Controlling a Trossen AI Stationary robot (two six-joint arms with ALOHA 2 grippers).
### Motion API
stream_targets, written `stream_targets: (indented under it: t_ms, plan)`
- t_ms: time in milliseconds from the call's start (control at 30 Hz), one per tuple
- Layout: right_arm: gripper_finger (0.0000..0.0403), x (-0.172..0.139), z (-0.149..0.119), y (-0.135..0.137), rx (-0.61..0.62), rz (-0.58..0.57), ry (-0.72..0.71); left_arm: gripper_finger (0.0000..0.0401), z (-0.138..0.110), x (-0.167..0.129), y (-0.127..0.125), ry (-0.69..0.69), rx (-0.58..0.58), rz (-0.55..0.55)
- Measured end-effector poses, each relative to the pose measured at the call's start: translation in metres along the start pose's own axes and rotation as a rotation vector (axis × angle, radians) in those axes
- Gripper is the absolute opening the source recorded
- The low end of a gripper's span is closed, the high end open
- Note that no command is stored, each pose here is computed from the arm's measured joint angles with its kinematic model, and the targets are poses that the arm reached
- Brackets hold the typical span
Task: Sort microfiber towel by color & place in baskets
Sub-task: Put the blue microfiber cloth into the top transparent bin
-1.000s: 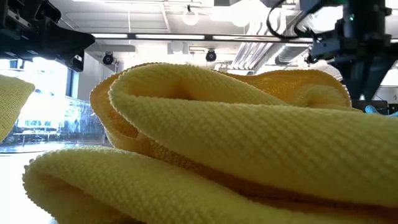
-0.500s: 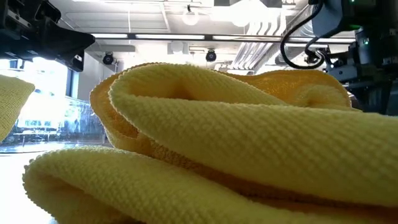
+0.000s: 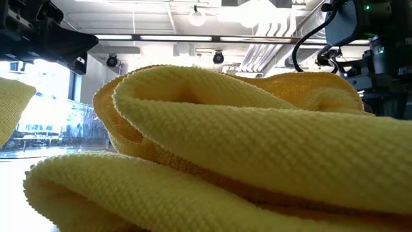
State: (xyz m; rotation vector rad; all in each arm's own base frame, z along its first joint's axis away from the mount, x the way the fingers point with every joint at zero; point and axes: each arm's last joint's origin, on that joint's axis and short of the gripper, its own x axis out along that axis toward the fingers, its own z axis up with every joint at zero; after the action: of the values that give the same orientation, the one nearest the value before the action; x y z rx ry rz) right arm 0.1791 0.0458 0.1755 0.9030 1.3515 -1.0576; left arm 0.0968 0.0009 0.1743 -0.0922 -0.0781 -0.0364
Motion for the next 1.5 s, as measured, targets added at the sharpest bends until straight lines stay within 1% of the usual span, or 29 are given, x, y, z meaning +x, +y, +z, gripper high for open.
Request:
stream_targets:
  t_ms: [233, 367, 467, 533, 600, 667, 767, 833, 933, 1000, 1100, 1233, 1333, 1433, 1500]
  plan:
    - [0.0159, 0.0, 0.001, 0.0, 0.0, 0.0, -0.023, 0.0, 0.008, 0.0, -0.001, -0.079, -0.257, -0.018]
    - [0.0142, 0.0, 0.002, 0.001, 0.0, 0.006, -0.054, 0.0, 0.013, -0.001, -0.001, -0.127, -0.334, -0.034]
    - [0.0129, 0.0, 0.002, 0.002, -0.002, 0.017, -0.062, 0.0, 0.02, -0.002, -0.001, -0.201, -0.33, -0.003]
    - [0.0113, 0.0, 0.002, 0.002, -0.01, 0.017, -0.064, 0.0, 0.029, -0.004, 0.0, -0.22, -0.334, 0.032]
    - [0.0091, 0.0, 0.002, 0.002, -0.012, 0.015, -0.06, 0.0, 0.04, -0.005, -0.001, -0.201, -0.327, 0.054]
    - [0.0063, -0.001, 0.002, 0.001, -0.023, 0.01, -0.052, 0.0, 0.051, -0.006, -0.002, -0.151, -0.299, 0.081]
    - [0.0017, -0.01, 0.002, 0.003, -0.046, 0.007, -0.048, 0.0, 0.073, -0.005, -0.003, -0.088, -0.271, 0.132]
    - [0.0007, -0.02, 0.003, 0.005, -0.064, -0.006, -0.056, 0.0, 0.088, -0.002, -0.004, -0.046, -0.243, 0.157]
    - [0.0016, -0.043, 0.005, 0.006, -0.071, -0.023, -0.082, 0.0, 0.109, 0.006, -0.005, 0.027, -0.204, 0.183]
    - [0.0016, -0.062, 0.007, 0.007, -0.09, -0.028, -0.104, 0.0, 0.121, 0.013, -0.006, 0.081, -0.193, 0.202]
    - [0.0005, -0.093, 0.009, 0.007, -0.116, -0.026, -0.151, 0.0, 0.137, 0.026, -0.006, 0.175, -0.177, 0.235]
    - [0.0006, -0.135, 0.013, 0.003, -0.126, 0.011, -0.221, 0.0, 0.158, 0.044, -0.007, 0.261, -0.121, 0.26]
    - [0.0004, -0.162, 0.016, 0.003, -0.147, 0.094, -0.285, 0.0, 0.169, 0.057, -0.007, 0.27, -0.119, 0.263]
    - [0.0002, -0.181, 0.017, 0.002, -0.161, 0.162, -0.315, 0.0, 0.176, 0.067, -0.007, 0.274, -0.118, 0.266]
    - [0.0003, -0.187, 0.017, 0.001, -0.16, 0.185, -0.319, 0.0, 0.174, 0.071, -0.006, 0.293, -0.117, 0.269]
